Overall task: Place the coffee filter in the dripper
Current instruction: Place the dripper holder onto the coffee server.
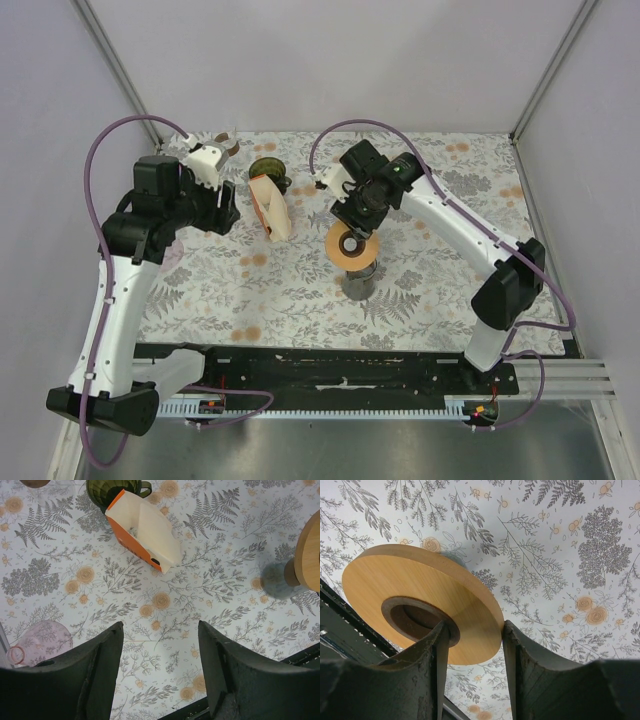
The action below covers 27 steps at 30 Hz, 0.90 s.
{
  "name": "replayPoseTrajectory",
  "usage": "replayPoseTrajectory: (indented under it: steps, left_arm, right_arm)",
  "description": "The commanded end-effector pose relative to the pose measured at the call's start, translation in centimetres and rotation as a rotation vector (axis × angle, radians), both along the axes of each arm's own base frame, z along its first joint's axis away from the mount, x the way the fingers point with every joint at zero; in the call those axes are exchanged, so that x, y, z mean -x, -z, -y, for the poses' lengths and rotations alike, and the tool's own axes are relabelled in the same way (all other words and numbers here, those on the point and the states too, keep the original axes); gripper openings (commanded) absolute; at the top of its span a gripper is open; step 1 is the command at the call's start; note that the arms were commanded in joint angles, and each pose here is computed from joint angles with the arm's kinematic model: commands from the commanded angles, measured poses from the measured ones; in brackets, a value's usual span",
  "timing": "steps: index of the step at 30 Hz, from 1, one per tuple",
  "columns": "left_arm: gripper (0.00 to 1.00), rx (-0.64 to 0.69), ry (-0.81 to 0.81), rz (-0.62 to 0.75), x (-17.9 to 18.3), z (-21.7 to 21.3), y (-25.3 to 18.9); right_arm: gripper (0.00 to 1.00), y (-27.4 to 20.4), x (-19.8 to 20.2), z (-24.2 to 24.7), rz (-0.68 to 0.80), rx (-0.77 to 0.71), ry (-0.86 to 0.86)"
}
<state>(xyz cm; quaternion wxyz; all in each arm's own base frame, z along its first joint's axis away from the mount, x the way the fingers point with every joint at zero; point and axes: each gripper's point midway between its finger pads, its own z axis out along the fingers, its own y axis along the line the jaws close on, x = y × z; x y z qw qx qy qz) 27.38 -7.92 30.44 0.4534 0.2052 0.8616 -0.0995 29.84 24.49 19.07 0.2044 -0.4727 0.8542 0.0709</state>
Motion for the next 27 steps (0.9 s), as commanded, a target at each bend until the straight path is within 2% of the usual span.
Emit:
replayPoseTrajectory:
  steps: [1, 6, 12, 20, 27]
  left_arm:
    - [0.67, -0.034, 0.009, 0.051, -0.4, -0.4, -0.5]
    - [0.67, -0.032, 0.012, 0.049, -0.4, -0.3, -0.2]
    - [0.66, -0.015, 0.023, 0.040, -0.6, 0.1, -0.1]
    - [0.66, -0.019, 0.030, 0.044, -0.3, 0.1, -0.1]
    - [0.66, -0.028, 0.035, 0.050, -0.1, -0.1, -0.2]
  right_arm:
    - [0.00, -3.0, 1.4, 0.1, 0.008, -0.056, -0.035]
    - [0.00, -1.9, 3.6, 1.1, -0.052, -0.052, -0.048]
    - [0.01, 0.9, 4.0, 1.5, -0.119, 0.004, -0.041]
    - [0.33, 1.2, 1.9, 1.3, -0.068, 0.014, -0.018]
    - [0.50, 2.8, 1.7, 1.3, -0.107, 0.037, -0.022]
